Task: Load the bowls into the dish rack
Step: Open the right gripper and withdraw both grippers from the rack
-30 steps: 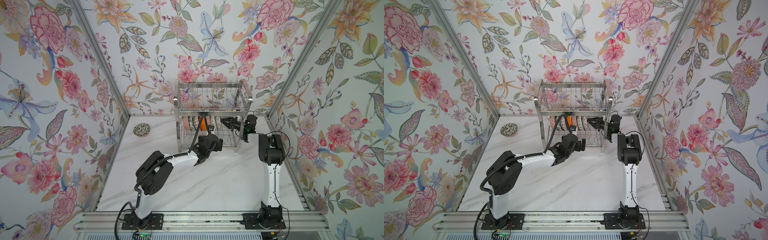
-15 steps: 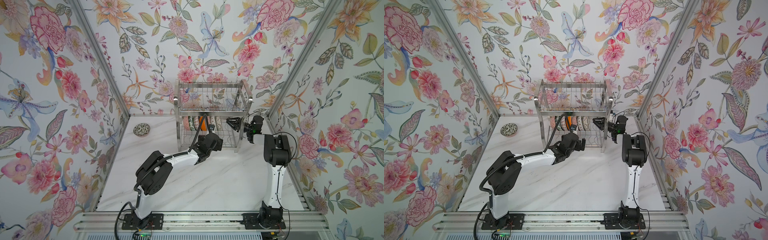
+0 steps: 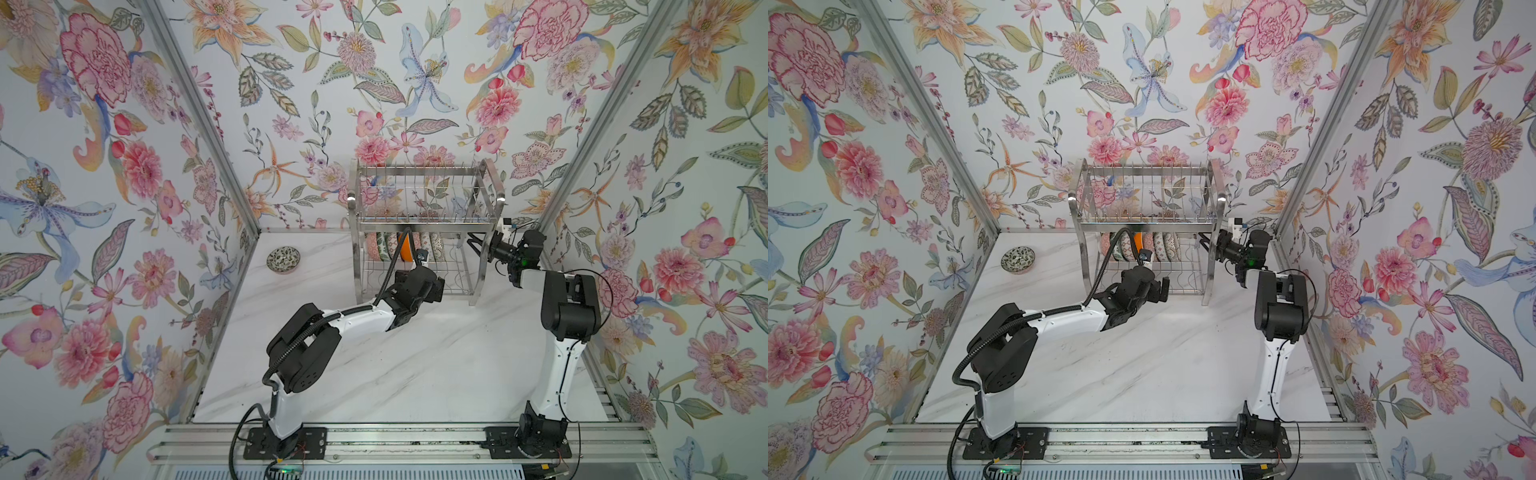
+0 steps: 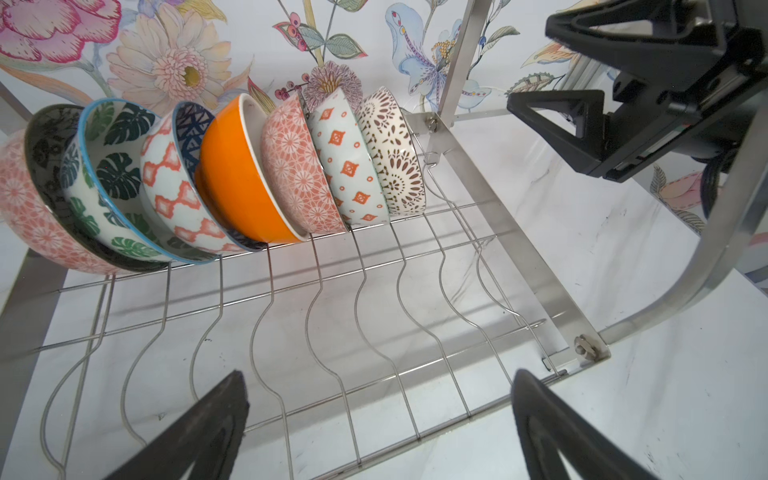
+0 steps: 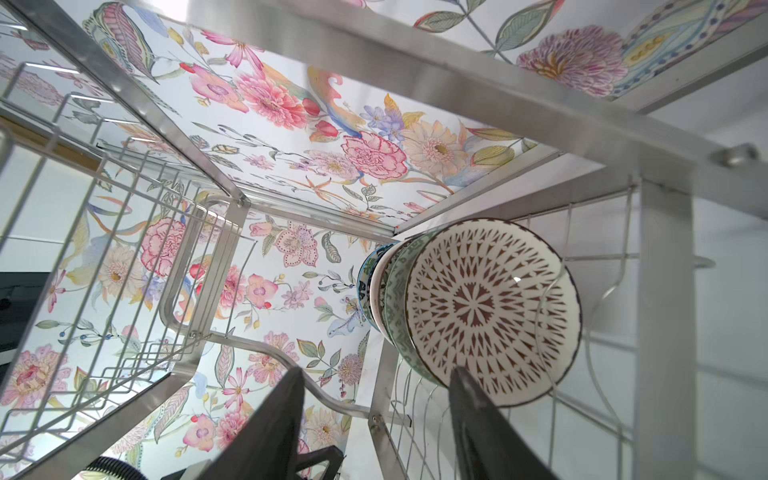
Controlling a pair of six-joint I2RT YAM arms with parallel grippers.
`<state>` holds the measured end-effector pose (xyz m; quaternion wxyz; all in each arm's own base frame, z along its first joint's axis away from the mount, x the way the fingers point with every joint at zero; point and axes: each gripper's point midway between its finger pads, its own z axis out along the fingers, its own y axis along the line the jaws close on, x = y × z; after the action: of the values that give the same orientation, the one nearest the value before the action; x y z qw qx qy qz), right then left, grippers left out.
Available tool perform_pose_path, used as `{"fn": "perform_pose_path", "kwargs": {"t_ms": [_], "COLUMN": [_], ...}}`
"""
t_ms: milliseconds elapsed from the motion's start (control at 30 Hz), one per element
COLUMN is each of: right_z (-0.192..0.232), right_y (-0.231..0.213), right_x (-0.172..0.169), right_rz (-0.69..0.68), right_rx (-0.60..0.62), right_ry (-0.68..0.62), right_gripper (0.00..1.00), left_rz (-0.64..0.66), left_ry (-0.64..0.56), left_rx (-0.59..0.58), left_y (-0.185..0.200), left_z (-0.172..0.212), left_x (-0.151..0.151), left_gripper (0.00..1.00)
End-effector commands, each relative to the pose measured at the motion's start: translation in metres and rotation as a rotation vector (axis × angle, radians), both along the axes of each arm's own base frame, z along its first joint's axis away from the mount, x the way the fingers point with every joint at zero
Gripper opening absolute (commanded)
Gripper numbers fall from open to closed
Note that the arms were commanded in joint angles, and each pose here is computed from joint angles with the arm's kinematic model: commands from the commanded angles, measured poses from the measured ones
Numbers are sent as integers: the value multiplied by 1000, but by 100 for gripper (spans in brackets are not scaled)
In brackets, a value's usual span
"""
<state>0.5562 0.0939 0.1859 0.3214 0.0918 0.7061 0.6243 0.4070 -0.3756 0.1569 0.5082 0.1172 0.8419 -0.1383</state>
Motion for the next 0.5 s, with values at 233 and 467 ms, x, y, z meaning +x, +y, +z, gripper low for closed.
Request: {"fn": "perform_pose_path", "kwargs": {"t_ms": [233, 467], "right_z": [15, 23], "right_y": [-37, -57], "right_x": [-24, -53], "right_rz": [-231, -335], "right_rx": [-252, -373], "right_ry": [14, 70], "right_gripper": [84, 99], "left_rz": [-14, 0], "left_ry": [-13, -2], "left_rx": [-60, -84], "left_y": [13, 34], "left_z": [16, 13], "left_x": [-22, -40], "left_gripper": [99, 99]}}
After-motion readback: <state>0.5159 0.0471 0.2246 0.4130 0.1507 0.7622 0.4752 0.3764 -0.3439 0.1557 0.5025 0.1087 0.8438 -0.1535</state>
